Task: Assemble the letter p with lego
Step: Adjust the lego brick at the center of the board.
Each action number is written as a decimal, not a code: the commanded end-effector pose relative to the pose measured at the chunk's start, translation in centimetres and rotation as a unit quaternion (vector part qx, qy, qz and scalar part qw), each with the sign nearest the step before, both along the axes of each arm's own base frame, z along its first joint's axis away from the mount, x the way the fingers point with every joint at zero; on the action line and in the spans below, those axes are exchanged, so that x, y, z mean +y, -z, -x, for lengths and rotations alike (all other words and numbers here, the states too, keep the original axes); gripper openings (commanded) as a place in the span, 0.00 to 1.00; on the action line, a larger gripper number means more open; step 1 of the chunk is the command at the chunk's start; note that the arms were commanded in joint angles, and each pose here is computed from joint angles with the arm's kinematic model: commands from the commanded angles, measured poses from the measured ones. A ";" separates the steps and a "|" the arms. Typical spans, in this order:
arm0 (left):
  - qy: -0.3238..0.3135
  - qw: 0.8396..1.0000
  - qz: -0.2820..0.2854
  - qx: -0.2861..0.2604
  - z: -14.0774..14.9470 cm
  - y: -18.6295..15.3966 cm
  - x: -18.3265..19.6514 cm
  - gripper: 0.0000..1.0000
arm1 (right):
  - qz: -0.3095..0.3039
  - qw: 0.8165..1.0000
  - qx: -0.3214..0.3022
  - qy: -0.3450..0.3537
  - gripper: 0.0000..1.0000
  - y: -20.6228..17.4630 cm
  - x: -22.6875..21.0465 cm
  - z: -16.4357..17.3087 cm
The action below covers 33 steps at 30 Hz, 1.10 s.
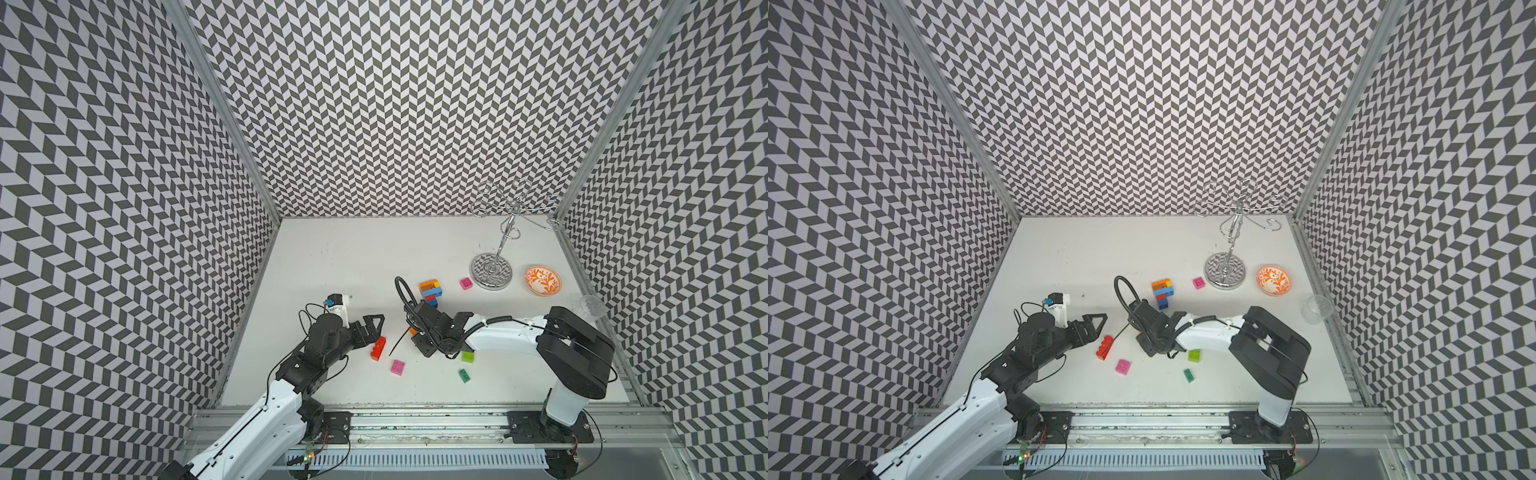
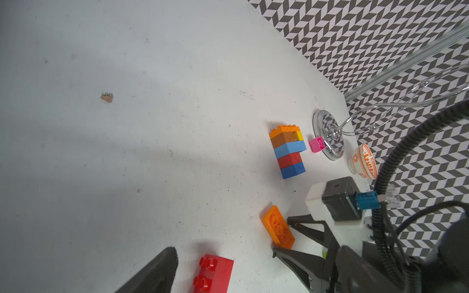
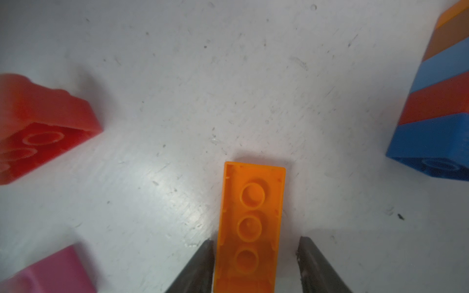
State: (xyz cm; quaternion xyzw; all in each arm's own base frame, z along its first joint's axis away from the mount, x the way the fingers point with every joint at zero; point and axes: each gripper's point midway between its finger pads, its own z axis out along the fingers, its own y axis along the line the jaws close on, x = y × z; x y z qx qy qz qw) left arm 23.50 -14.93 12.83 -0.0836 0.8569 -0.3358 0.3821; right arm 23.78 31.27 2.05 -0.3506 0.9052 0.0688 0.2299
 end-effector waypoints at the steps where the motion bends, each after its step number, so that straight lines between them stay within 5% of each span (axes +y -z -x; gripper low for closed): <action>1: -0.003 1.000 -0.017 -0.011 -0.3 -1.2 0.4 1.00 | 0.046 0.999 -0.001 0.004 0.62 1.0 -1.9 0.4; 20: 0.020 0.999 -0.012 0.026 1.0 0.6 -0.5 1.00 | 0.002 0.998 -0.017 0.056 0.69 -0.9 -3.8 -1.5; 33: 0.034 0.996 -0.062 0.050 2.8 2.2 -1.3 0.98 | -0.076 0.995 -0.015 0.070 0.73 -4.7 -3.6 -1.6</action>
